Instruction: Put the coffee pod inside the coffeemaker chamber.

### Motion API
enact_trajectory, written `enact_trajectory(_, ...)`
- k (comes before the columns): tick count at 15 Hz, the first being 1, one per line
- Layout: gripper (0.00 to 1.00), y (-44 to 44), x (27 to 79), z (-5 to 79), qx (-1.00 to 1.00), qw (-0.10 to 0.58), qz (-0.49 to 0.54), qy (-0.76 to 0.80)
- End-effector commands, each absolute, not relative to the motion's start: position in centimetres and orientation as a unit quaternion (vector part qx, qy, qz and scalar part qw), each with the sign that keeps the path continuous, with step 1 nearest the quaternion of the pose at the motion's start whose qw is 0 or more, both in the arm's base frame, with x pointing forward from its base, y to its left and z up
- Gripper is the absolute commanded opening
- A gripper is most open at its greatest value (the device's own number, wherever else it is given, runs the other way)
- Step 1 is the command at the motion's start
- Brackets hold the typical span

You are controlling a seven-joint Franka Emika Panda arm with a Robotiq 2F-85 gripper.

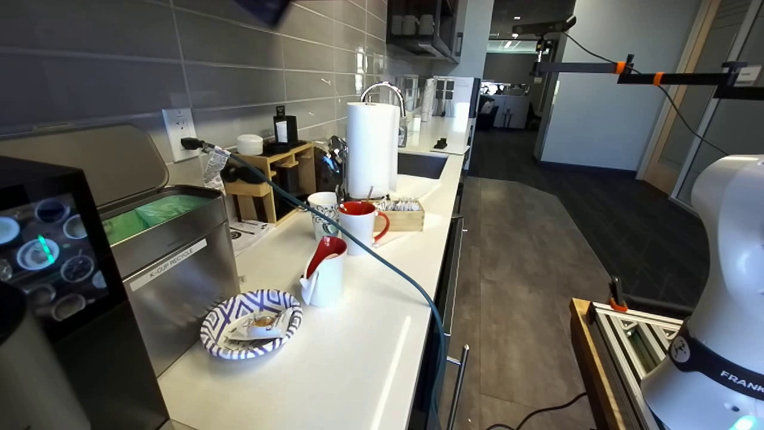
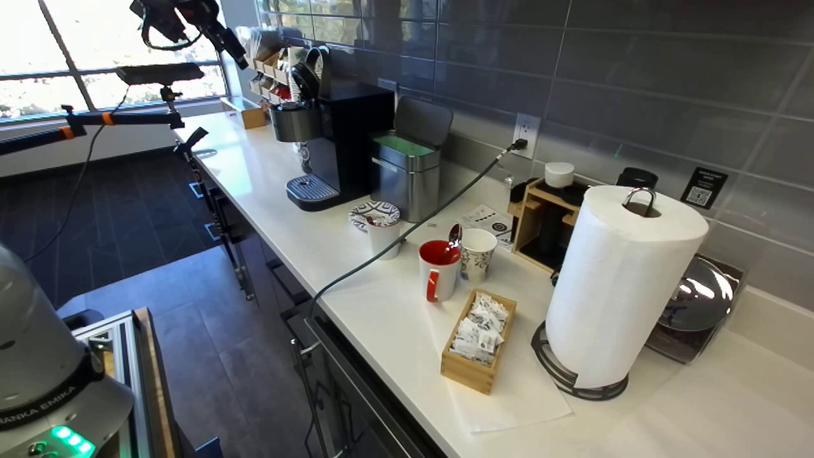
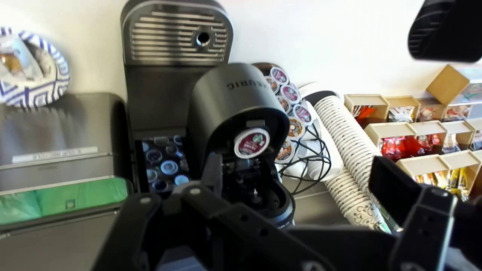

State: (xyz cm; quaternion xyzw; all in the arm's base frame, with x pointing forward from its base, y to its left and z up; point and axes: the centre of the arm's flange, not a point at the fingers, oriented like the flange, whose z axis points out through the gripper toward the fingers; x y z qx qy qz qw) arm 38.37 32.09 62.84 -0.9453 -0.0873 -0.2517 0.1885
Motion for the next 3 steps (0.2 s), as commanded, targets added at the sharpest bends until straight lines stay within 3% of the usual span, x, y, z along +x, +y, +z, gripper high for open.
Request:
enact_trajectory(1, 1.0, 31.0, 37.48, 62.18, -0.947, 0.201, -0.24, -0.067)
enact_trajectory(3, 1.0, 30.27, 36.76, 62.21, -0.947, 0.201, -0.243, -0.063)
